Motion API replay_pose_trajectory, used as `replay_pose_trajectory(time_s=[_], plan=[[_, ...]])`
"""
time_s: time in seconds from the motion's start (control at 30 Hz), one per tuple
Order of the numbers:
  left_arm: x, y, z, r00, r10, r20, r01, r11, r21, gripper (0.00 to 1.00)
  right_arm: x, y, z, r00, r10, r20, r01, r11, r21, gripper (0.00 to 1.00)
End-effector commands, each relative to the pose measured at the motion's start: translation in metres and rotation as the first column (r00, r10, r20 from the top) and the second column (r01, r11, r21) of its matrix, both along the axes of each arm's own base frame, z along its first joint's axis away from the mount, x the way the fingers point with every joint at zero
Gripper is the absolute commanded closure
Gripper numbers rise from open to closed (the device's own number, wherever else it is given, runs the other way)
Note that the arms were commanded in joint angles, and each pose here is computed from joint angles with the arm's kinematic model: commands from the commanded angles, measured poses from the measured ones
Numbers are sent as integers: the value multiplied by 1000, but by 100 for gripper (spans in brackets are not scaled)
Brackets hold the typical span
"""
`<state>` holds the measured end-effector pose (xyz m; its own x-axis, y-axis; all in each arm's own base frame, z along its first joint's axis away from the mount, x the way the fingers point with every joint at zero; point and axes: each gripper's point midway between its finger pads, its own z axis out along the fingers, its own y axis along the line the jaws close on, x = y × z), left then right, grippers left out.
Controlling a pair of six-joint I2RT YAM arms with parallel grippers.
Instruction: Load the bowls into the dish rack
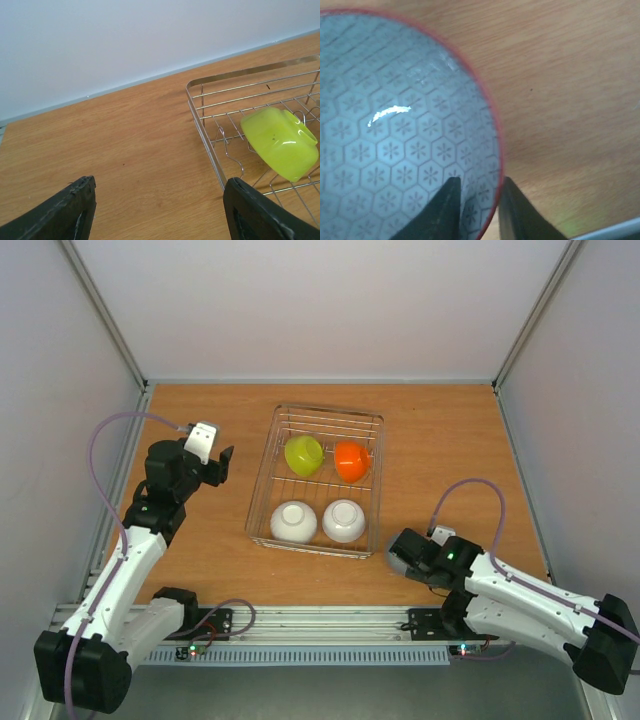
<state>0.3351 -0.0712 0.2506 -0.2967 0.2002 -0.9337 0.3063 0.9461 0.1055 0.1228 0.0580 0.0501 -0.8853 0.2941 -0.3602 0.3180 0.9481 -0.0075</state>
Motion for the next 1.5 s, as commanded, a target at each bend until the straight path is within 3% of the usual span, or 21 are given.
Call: replay_pose_trajectory(time_s=[0.0,0.1,0.43,0.67,0.87,0.97,1.17,1.33,1.47], plan=[[4,0,8,999,4,42,-3,1000,-18,30,1,-2,1,999,-42,17,42,999,12,87],[4,0,9,999,0,42,1,1000,-18,30,1,-8,6,998,-59,31,60,998,-9,98],[-2,-14,9,996,-82,23,83,996,-37,31,25,-23,67,977,-73,200,101,986,-135,99],[-20,-45,6,960,-278,-9,276,957,-86,31,54,-17,138,936,1,351,95,962,-255,99],[-46,-76,2,872,-488,-35,479,865,-148,30,89,32,193,881,160,445,-22,954,-300,99],[-59,-86,3,825,-563,-42,548,817,-181,29,105,72,201,853,270,447,-142,944,-298,99],[-94,-107,6,679,-732,-49,699,666,-261,26,130,145,201,800,381,464,-305,924,-233,99],[-109,-114,3,590,-803,-83,748,583,-318,24,139,190,201,763,448,466,-397,894,-209,99],[-109,-116,-2,562,-820,-111,752,563,-343,24,140,224,206,719,508,475,-464,859,-217,99]])
